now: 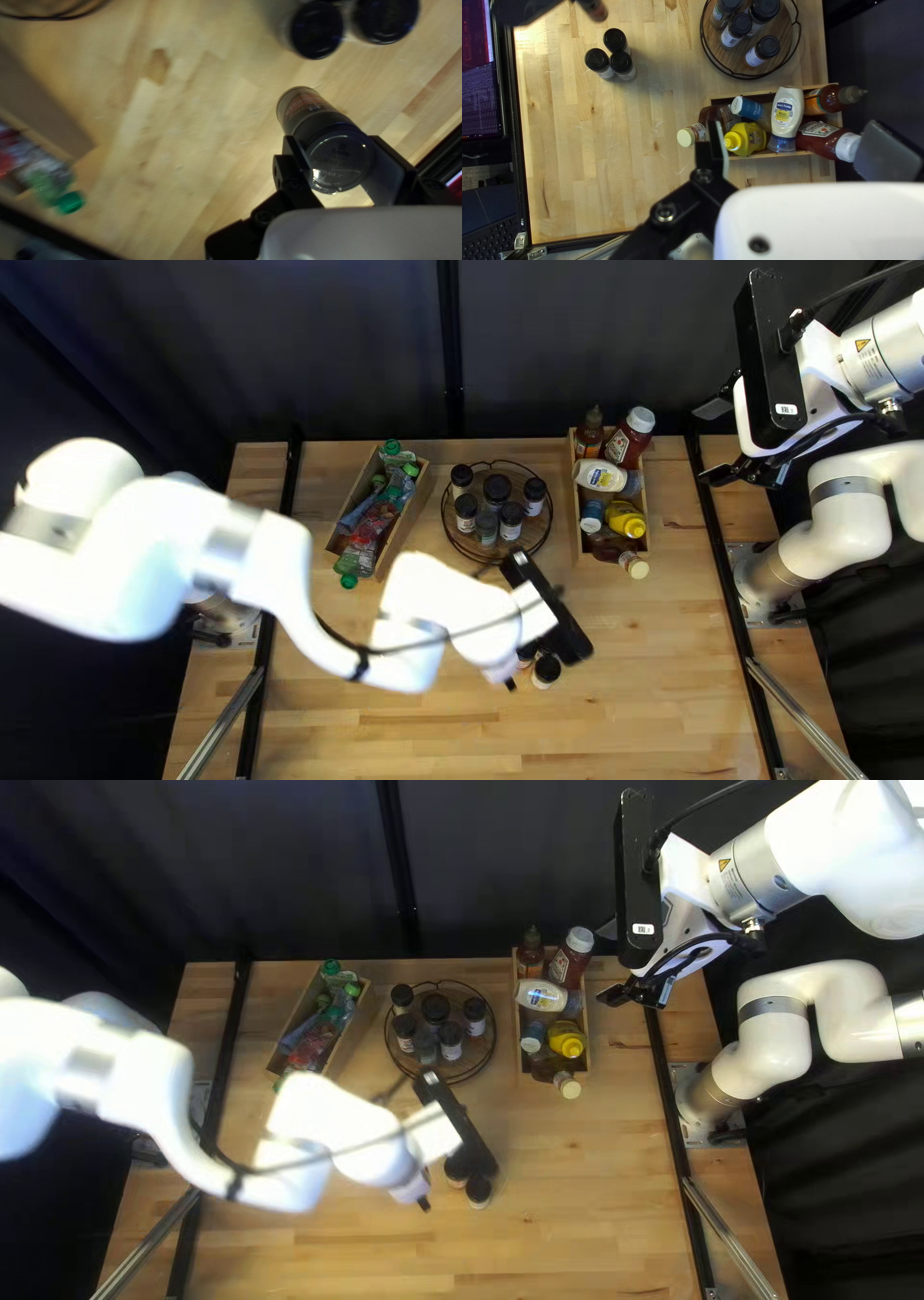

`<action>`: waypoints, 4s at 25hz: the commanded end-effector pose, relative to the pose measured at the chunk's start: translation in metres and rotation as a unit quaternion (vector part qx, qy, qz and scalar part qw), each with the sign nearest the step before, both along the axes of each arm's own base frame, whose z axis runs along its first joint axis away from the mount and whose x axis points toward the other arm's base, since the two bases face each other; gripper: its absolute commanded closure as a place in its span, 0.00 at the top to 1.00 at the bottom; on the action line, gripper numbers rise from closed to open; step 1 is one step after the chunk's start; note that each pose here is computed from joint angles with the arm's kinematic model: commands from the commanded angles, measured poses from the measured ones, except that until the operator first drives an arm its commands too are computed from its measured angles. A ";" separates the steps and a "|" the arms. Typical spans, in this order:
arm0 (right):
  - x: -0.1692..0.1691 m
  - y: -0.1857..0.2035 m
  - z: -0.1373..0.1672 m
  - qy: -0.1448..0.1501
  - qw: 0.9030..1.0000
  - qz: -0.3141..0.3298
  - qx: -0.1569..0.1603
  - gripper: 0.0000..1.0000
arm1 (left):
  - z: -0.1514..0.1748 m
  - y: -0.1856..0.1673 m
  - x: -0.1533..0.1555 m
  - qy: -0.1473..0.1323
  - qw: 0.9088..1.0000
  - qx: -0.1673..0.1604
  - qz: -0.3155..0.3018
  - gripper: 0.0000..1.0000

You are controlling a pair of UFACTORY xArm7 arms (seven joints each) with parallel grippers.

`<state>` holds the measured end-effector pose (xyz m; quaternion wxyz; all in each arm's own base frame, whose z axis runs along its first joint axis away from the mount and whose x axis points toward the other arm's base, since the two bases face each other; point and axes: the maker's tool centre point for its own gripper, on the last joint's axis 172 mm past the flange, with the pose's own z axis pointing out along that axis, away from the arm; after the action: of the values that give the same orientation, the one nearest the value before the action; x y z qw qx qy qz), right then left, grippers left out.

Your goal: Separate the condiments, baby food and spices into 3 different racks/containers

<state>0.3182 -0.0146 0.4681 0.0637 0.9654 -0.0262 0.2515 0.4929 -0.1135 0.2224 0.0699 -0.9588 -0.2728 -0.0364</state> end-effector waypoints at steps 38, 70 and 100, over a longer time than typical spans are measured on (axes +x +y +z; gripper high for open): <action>0.000 0.000 0.000 0.000 1.000 0.000 0.000 1.00 | -0.037 0.207 0.111 -0.002 0.995 0.090 -0.037 0.00; 0.000 0.000 0.000 0.000 1.000 0.000 0.000 1.00 | -0.085 0.215 0.112 -0.009 0.999 0.028 -0.034 0.06; 0.000 0.000 0.000 0.000 1.000 0.000 0.000 1.00 | -0.052 0.069 0.061 0.006 0.955 -0.042 -0.293 1.00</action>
<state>0.3182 -0.0146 0.4681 0.0637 0.9654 -0.0262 0.2515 0.5700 -0.0002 0.1722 0.0390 -0.9965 -0.0607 -0.0413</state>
